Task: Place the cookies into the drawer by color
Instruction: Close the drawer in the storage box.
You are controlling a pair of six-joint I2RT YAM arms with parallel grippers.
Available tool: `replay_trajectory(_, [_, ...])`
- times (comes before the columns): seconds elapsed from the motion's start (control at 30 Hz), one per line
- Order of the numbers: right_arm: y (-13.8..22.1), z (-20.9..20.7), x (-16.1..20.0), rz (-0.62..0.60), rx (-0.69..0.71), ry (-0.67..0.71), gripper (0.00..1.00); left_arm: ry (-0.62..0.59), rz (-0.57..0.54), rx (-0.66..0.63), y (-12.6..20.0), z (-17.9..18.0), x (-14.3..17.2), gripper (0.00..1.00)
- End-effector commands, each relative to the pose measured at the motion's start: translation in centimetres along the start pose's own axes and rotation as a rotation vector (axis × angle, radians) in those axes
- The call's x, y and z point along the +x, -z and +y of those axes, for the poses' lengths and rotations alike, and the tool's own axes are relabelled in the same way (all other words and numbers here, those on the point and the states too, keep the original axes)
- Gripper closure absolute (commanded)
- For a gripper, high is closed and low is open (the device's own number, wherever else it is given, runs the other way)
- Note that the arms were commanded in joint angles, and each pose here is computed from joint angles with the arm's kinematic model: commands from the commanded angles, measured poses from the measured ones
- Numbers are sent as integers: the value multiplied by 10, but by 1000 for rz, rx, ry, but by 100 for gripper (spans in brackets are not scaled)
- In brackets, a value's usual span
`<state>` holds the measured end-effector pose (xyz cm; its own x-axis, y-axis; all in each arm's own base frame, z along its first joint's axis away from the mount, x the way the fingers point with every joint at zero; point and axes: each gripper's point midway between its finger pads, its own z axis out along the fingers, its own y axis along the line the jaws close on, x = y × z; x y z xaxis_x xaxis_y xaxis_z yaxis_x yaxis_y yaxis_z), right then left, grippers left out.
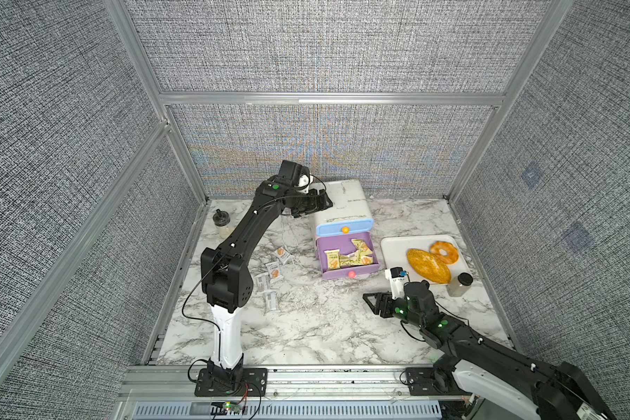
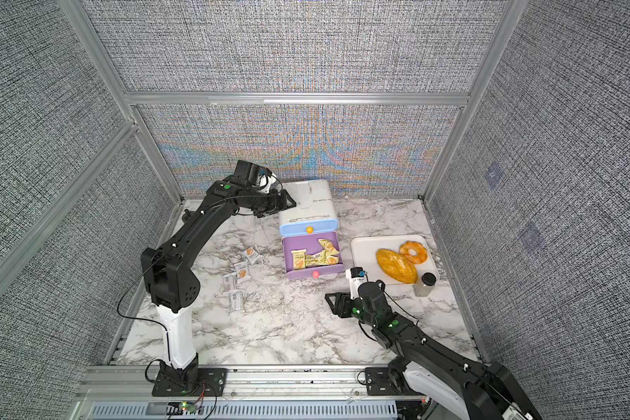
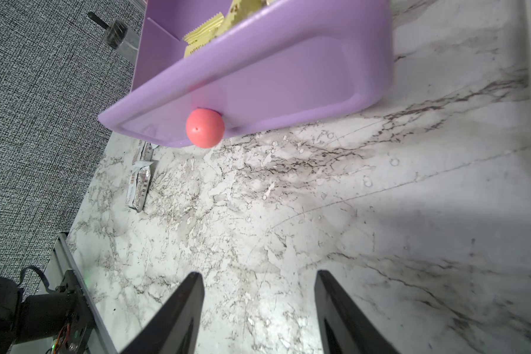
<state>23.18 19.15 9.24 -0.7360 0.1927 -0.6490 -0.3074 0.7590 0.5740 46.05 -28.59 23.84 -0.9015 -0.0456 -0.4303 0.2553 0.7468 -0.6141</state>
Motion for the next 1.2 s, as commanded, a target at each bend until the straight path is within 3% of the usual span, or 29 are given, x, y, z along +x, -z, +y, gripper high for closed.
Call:
replay_trajectory(0.0, [-2, 15, -23, -81, -49, 41, 47, 7, -3, 79, 1, -1, -8, 13])
replay_trajectory(0.47, [-45, 45, -81, -193, -47, 123, 65, 78, 36, 123, -13, 16, 4, 19])
replay_trajectory(0.73, [-67, 61, -129, -264, -19, 157, 66, 87, 48, 122, -18, 20, 6, 20])
replay_trajectory(0.87, [-87, 59, -144, -244, -10, 144, 66, 87, 49, 121, -18, 20, 7, 20])
replay_trajectory(0.97, [-91, 66, -146, -226, -38, 143, 66, 80, 47, 118, -17, 20, 7, 20])
replay_trajectory(1.17, [-60, 64, -124, -240, -24, 119, 66, 76, 43, 123, -14, 18, 6, 19])
